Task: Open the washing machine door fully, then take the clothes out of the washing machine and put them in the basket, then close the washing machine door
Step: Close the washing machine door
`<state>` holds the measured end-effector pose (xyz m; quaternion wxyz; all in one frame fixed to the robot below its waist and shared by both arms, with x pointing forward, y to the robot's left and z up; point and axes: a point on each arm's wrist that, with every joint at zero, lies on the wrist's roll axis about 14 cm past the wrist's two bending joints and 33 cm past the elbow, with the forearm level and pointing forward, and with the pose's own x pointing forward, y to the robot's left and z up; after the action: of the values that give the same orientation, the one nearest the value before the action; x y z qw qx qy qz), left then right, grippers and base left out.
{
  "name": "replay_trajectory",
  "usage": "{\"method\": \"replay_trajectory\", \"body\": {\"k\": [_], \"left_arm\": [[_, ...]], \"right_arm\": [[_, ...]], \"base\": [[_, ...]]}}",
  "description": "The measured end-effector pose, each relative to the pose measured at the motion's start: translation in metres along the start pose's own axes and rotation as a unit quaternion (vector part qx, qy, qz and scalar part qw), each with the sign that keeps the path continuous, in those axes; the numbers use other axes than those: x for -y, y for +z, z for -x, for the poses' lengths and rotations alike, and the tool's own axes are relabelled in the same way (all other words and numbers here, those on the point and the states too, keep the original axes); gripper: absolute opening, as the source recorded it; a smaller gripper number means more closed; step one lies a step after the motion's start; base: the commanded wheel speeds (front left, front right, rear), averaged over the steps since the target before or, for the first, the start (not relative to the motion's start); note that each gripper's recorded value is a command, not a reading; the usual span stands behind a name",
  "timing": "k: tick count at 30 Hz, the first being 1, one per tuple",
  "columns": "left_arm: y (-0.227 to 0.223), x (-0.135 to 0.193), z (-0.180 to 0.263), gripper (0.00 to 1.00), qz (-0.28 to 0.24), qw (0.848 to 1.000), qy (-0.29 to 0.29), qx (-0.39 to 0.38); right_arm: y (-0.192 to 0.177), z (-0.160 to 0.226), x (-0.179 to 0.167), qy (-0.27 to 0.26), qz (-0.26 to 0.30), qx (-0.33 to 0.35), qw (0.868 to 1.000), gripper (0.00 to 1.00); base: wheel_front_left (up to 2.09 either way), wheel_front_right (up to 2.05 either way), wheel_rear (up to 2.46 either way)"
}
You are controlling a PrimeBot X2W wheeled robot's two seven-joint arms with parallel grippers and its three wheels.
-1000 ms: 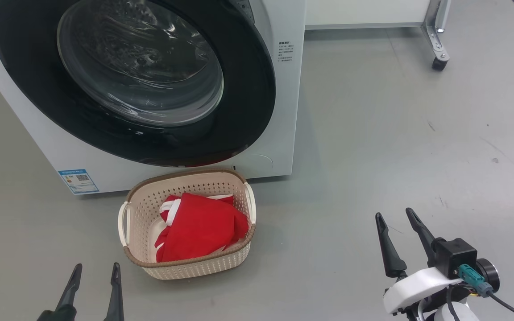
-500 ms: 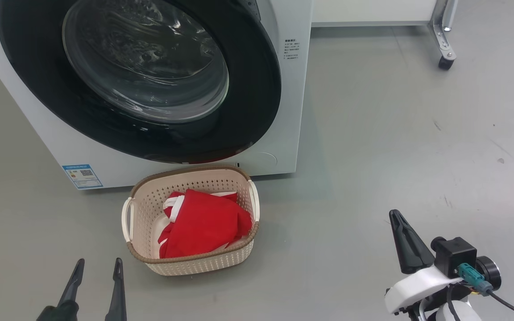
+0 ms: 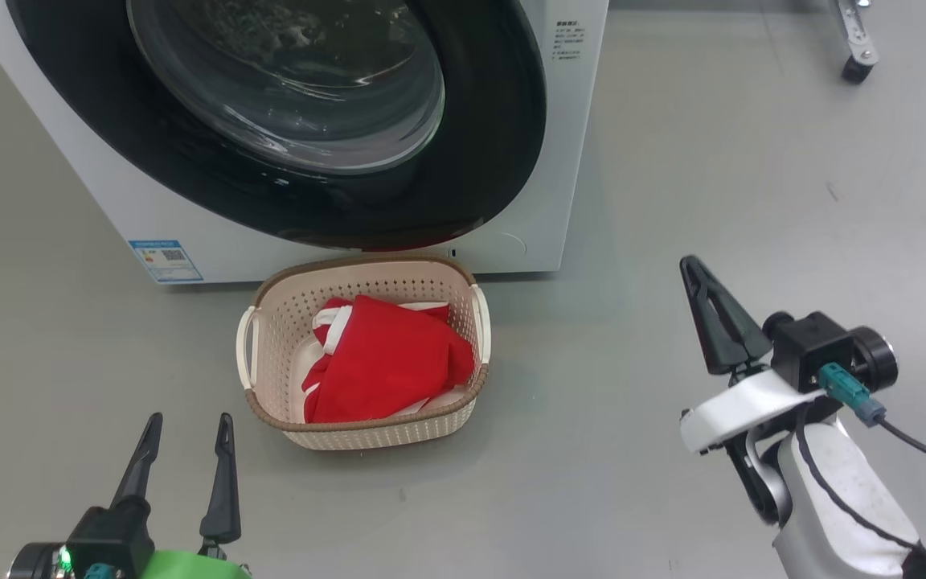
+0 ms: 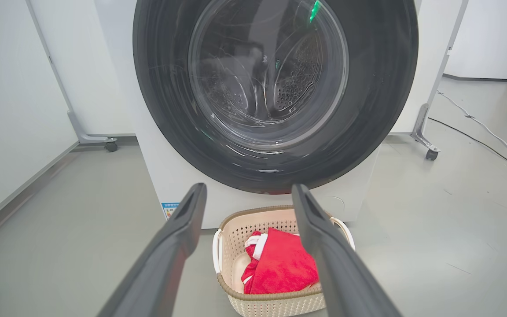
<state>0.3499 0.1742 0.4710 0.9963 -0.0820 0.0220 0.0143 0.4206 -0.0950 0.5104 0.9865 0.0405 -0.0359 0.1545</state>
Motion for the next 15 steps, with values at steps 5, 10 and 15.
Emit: {"method": "replay_trajectory", "body": {"k": [5, 10, 15], "left_arm": [[0.002, -0.001, -0.009, 1.0, 0.001, 1.0, 0.0, 0.003], [0.001, -0.007, -0.016, 1.0, -0.001, 1.0, 0.009, 0.002], [0.001, -0.017, -0.023, 1.0, -0.004, 1.0, 0.022, 0.002]], "right_arm": [[0.01, -0.033, -0.007, 0.025, 0.007, 0.015, 1.0, 0.0], [0.014, -0.067, -0.017, 0.054, 0.016, 0.018, 0.998, 0.0], [0.02, -0.1, -0.019, 0.07, 0.029, 0.028, 0.997, 0.0]], "base": [[0.0, 0.0, 0.0], [0.0, 0.0, 0.0], [0.0, 0.0, 0.0]]}}
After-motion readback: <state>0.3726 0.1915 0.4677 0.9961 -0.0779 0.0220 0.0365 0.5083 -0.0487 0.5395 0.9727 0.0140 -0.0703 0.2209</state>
